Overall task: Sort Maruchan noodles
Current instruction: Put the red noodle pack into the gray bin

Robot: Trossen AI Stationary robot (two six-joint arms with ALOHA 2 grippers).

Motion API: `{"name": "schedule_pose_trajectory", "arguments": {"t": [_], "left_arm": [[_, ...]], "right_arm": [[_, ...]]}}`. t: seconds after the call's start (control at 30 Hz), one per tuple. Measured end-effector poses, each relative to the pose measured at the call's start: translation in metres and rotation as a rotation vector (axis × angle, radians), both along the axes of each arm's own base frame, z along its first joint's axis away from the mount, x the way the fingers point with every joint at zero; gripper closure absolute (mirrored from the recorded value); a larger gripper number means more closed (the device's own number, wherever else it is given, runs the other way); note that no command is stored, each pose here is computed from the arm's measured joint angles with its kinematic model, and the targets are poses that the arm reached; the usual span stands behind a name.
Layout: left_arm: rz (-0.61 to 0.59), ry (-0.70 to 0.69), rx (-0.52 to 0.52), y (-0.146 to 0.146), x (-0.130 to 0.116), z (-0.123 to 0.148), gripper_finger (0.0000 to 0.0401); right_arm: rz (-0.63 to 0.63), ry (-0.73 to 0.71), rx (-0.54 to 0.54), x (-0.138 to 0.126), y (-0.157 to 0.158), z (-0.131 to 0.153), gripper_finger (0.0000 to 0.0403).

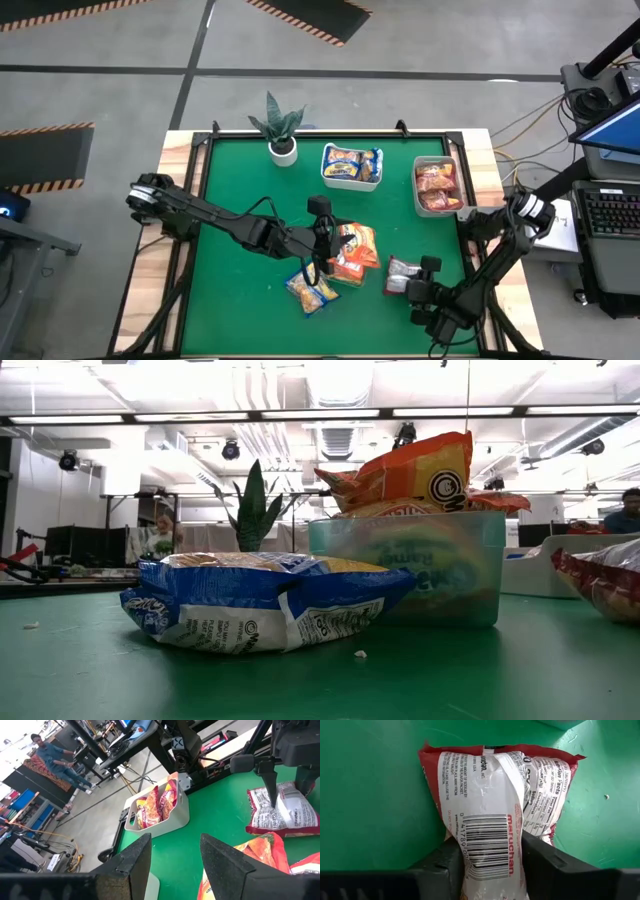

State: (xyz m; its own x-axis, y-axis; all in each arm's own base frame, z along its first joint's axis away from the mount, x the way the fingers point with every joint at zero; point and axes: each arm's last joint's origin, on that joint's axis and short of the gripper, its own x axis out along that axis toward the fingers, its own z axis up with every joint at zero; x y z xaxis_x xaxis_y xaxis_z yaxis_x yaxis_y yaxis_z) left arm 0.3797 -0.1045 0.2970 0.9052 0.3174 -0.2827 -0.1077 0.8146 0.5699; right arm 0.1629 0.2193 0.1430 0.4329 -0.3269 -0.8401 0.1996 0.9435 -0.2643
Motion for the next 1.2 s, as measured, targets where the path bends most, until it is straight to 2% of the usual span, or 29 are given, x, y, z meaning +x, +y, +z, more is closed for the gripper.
{"name": "schedule_pose_trajectory", "arguments": {"t": [0.57,0.83,1.2], "left_arm": [[0.000,0.000,0.000,0.000,0.000,0.000,0.0249],[0.000,0.000,0.000,0.000,0.000,0.000,0.0249],[0.000,0.000,0.001,0.000,0.000,0.000,0.0249]], "right_arm": [[-0.010,-0.038,0.065,-0.004,-0.006,0.024,0.0360],[-0.038,-0.093,0.121,-0.007,-0.010,0.039,0.0358],[-0.147,-0.332,0.261,-0.016,-0.030,0.085,0.0360]]}}
